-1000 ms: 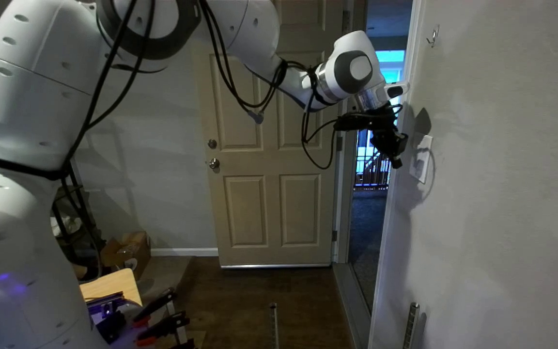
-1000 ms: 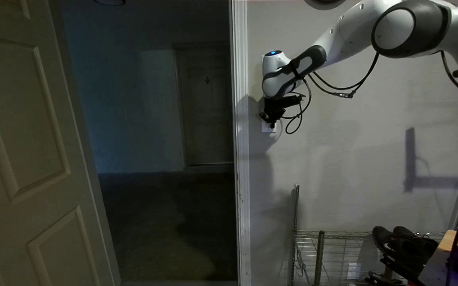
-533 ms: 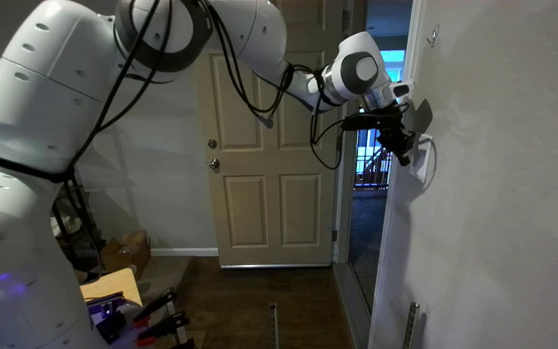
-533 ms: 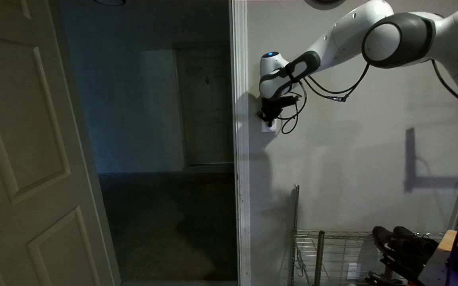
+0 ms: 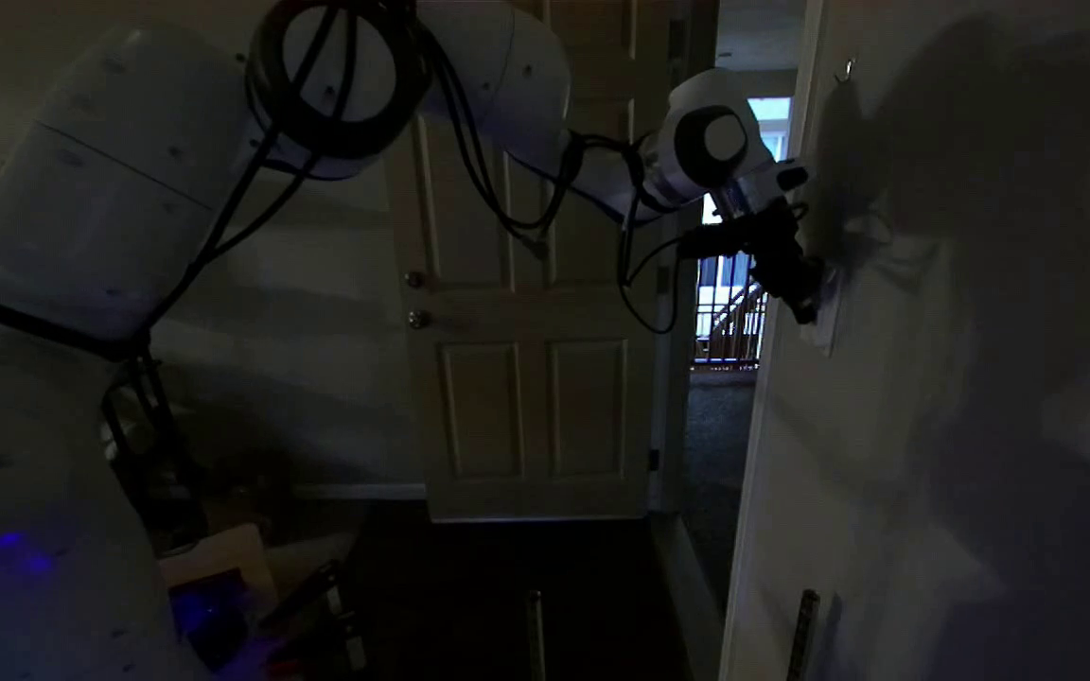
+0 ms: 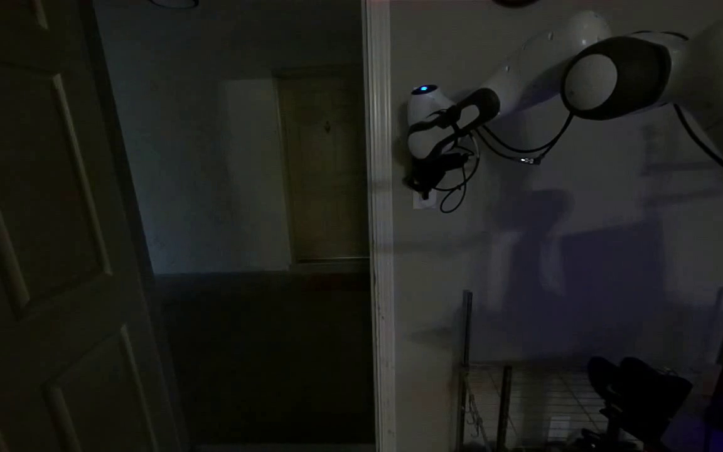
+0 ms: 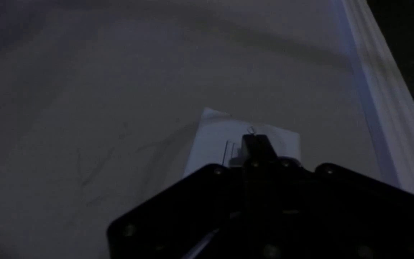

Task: Press the switch on the wall

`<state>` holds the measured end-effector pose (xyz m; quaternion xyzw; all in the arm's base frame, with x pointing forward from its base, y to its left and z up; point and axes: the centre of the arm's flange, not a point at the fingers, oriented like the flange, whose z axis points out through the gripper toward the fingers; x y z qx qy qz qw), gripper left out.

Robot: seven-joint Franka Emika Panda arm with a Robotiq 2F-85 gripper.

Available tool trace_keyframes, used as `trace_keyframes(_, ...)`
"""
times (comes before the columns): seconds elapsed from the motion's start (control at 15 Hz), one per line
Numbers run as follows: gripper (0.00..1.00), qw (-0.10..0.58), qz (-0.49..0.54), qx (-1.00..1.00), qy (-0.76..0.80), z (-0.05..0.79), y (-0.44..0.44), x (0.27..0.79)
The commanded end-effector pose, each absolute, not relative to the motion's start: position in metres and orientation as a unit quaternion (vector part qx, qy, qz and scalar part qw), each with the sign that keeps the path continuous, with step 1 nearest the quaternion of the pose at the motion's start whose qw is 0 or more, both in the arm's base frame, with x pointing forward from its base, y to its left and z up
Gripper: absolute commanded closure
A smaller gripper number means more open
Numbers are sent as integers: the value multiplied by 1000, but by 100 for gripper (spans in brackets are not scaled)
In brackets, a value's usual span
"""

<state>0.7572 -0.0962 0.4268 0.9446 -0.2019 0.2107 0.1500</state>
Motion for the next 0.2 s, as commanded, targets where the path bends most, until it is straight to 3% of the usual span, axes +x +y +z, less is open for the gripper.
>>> trace_keyframes(0.0, 96, 148, 219, 936, -230, 427, -98, 763)
trace_keyframes(0.13, 98, 144, 220, 934, -242, 427, -100, 760)
